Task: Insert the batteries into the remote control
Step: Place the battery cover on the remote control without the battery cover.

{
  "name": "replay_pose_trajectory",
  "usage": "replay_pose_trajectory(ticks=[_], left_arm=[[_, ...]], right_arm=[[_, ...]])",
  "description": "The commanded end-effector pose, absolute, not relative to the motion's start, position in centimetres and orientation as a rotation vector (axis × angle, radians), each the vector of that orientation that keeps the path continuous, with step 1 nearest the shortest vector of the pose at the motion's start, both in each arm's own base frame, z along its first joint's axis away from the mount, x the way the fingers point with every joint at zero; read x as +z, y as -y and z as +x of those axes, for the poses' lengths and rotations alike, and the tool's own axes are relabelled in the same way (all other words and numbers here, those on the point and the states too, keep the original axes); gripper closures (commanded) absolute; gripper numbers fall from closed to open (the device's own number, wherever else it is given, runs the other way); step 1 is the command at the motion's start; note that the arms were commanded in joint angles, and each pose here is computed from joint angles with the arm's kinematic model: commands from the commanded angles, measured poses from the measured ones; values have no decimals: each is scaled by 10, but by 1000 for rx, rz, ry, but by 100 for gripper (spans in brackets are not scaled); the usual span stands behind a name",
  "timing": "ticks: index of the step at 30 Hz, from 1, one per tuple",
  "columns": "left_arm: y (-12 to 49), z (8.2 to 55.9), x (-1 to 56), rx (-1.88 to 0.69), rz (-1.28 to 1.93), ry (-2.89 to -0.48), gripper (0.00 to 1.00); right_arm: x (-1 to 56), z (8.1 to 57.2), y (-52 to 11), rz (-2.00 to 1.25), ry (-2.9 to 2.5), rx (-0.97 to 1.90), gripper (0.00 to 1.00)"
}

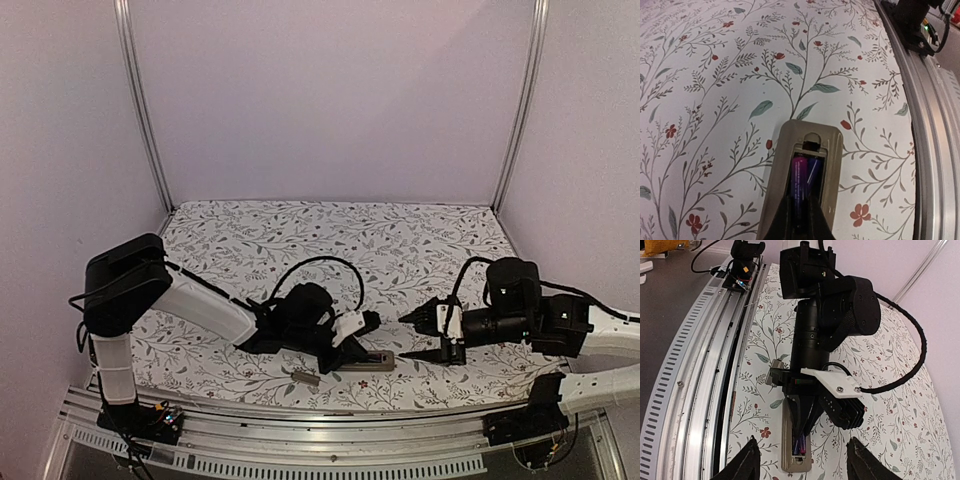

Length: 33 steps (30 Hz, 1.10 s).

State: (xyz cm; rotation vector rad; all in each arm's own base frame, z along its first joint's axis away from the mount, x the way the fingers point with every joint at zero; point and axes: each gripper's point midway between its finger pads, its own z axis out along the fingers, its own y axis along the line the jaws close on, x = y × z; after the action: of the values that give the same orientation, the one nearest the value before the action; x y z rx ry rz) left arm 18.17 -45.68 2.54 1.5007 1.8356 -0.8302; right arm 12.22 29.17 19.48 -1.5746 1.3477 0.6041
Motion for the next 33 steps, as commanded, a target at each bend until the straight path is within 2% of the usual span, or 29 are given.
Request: replay_pose_trajectory(ticks=[1, 5, 9, 14, 25, 33], left_arm=[[384, 166, -54, -633, 1558, -2177, 100], [392, 165, -48, -686, 1541, -2156, 100], [402, 165, -45, -712, 1568, -2136, 100], [410, 156, -50, -693, 1694, -2143, 100], [397, 155, -35, -464, 1686, -2338, 100], [411, 171, 7, -412, 1566, -2258, 100]], right_arm=[[148, 102, -282, -1815, -1283, 541, 43], [94, 106, -290, -1964, -1244, 328, 44], [84, 116, -301, -1944, -1207, 256, 40], [70, 115, -298, -2003, -1246, 249, 40], [135, 121, -287, -1832, -1248, 233, 40], [140, 118, -289, -1799, -1272, 280, 42]])
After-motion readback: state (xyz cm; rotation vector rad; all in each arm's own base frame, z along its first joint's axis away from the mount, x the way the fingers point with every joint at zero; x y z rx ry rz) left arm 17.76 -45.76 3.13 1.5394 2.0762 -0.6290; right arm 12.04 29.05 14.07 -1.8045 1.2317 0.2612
